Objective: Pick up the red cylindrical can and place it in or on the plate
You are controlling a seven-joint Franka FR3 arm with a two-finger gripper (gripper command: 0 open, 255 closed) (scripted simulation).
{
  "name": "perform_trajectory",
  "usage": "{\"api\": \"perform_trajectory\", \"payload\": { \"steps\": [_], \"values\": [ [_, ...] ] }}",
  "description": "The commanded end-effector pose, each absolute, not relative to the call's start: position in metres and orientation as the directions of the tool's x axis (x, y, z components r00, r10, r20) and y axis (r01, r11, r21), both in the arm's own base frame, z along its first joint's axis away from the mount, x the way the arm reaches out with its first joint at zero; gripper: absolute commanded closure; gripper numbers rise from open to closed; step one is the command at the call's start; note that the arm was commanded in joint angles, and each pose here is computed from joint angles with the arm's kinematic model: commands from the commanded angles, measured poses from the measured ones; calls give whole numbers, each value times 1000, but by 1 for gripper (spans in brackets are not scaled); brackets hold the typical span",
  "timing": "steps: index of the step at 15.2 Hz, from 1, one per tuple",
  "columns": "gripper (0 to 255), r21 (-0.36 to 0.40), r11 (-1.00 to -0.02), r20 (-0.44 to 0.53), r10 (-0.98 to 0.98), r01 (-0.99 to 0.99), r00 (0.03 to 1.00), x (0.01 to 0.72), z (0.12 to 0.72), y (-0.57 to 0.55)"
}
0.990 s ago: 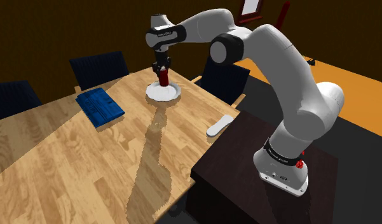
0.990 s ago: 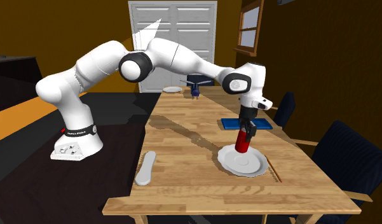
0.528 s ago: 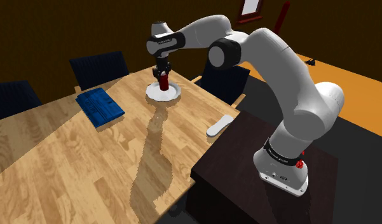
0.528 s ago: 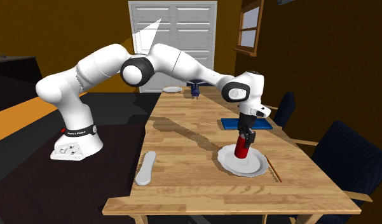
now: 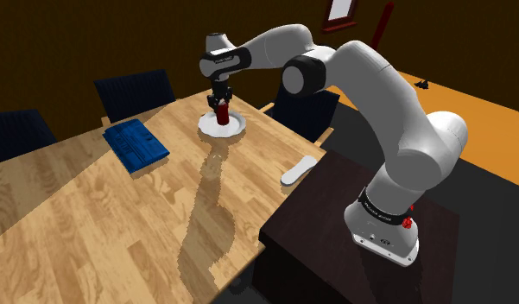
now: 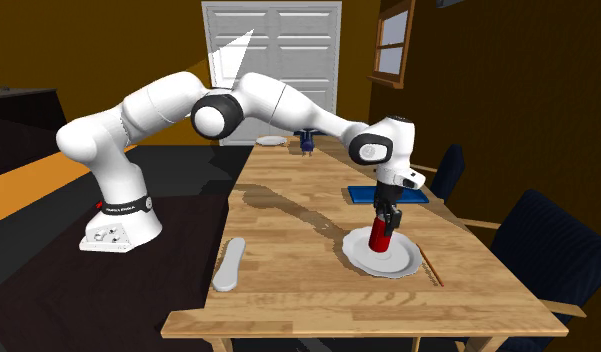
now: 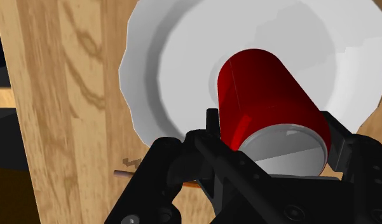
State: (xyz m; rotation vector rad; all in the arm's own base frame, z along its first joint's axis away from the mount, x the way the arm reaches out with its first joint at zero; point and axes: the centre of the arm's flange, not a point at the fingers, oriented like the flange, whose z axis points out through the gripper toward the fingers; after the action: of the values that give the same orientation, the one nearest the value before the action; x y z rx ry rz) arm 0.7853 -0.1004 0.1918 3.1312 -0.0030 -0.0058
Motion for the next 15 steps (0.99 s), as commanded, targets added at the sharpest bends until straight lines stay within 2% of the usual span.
{"api": "perform_trajectory", "payload": {
  "steps": [1, 2, 7, 11, 15],
  "values": [
    [255, 11, -1000, -3, -2, -2, 1000, 785, 192, -100],
    [0, 11, -1000, -3, -2, -2, 1000, 785, 192, -100],
    [0, 11, -1000, -3, -2, -2, 1000, 785, 192, -100],
    [0, 11, -1000, -3, -2, -2, 1000, 786, 242, -100],
    [0, 11, -1000, -3, -2, -2, 1000, 786, 242, -100]
  ]
}}
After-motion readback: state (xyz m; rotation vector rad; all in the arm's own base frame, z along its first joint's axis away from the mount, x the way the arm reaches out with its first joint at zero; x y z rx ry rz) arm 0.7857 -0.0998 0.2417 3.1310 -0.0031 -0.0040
